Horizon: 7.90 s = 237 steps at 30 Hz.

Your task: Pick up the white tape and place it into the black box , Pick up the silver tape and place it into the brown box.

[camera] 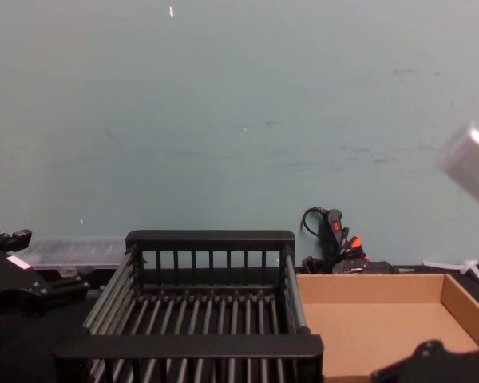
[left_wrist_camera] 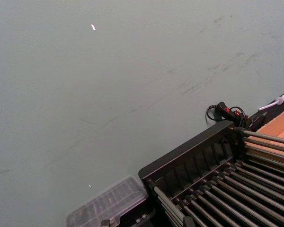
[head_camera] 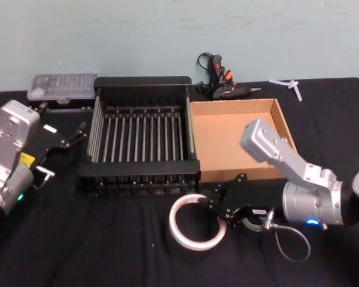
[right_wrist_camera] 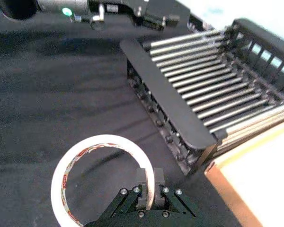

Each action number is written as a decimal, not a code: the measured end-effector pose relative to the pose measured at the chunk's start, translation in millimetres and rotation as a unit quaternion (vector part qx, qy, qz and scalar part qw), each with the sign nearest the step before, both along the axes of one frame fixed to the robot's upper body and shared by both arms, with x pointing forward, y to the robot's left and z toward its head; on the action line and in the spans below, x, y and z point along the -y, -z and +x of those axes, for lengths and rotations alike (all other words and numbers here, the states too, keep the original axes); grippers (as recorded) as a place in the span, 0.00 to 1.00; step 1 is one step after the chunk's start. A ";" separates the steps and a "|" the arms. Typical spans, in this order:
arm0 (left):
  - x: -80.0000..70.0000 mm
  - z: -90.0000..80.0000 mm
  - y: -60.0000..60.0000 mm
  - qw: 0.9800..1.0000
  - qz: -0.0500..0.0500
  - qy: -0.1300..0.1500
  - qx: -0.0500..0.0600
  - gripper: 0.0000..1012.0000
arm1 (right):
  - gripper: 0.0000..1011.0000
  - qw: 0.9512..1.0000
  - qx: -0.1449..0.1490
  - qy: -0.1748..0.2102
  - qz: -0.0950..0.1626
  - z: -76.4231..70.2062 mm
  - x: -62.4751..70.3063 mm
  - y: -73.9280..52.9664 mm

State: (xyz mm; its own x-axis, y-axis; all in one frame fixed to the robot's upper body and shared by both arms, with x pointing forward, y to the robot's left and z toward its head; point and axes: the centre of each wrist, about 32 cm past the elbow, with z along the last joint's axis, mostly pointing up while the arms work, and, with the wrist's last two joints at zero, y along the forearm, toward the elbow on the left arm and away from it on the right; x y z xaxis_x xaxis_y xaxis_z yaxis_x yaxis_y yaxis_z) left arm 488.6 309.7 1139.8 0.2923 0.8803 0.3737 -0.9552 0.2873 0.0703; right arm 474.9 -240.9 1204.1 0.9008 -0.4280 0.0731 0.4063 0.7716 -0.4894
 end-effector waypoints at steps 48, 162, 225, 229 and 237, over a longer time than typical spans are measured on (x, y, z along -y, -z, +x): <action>0.0 0.0 0.0 1.000 0.000 0.000 0.000 0.99 | 0.10 0.984 0.151 0.070 0.057 79.4 -27.8 -29.4; 0.0 0.0 0.0 1.000 0.000 0.000 0.000 0.99 | 0.99 0.966 0.232 0.106 0.048 99.8 -52.3 2.2; 0.0 0.0 0.0 1.000 0.000 0.000 0.000 0.99 | 0.99 0.983 0.026 0.181 0.003 -42.8 38.3 -11.8; 0.0 0.0 0.0 1.000 0.000 0.000 0.000 0.99 | 0.99 0.983 0.007 0.184 -0.016 -46.7 40.0 -8.5; 0.0 0.0 0.0 1.000 0.000 0.000 0.000 0.99 | 0.99 0.981 -0.015 0.189 -0.041 -49.8 43.0 -4.1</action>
